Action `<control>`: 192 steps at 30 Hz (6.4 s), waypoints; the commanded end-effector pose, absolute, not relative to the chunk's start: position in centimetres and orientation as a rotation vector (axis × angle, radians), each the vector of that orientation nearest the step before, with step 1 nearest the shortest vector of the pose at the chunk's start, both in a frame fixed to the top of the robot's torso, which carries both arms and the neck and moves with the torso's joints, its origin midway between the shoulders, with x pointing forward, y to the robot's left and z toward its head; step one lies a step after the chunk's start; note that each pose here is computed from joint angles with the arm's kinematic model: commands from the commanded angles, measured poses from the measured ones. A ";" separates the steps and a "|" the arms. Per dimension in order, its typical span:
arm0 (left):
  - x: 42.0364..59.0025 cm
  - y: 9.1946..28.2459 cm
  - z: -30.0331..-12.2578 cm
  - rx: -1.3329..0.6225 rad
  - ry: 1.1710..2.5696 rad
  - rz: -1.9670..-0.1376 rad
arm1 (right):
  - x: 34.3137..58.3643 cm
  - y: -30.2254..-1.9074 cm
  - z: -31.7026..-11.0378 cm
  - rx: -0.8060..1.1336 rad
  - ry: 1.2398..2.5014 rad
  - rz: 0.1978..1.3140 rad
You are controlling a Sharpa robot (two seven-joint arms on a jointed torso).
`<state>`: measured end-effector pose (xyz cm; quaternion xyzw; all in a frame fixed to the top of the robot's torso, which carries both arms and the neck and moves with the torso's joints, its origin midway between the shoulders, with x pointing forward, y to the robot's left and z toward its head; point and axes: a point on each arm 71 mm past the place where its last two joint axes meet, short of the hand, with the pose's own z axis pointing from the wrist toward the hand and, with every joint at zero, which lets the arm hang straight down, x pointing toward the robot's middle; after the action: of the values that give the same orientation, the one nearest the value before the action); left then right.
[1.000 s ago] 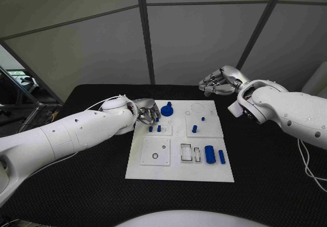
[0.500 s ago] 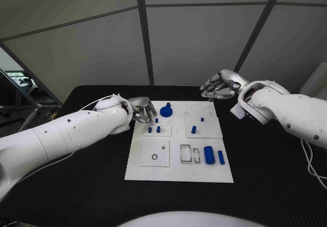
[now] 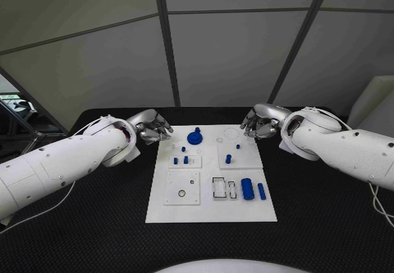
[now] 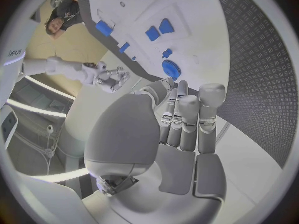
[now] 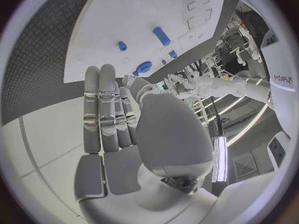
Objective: Assemble the parts on the task board
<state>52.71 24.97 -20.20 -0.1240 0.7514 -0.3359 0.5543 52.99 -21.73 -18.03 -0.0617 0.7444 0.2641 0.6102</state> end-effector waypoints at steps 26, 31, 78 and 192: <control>50.1 24.4 -17.9 -0.946 1.419 -1.435 | 51.4 -18.9 -21.6 -0.392 1.722 0.447; 50.0 24.3 -18.0 -0.956 1.417 -1.446 | 51.4 -18.8 -22.1 -0.394 1.740 0.447; 50.3 24.3 -18.3 -0.963 1.447 -1.464 | 50.7 -18.5 -21.9 -0.350 1.657 0.474; 51.0 22.3 -18.7 -0.994 1.453 -1.506 | 42.0 -4.6 -25.2 -0.546 1.769 0.808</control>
<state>51.03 22.40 -18.88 -0.3964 0.5761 -0.5890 0.4050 42.14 -4.59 -24.85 -0.2239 0.7386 0.3469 0.5329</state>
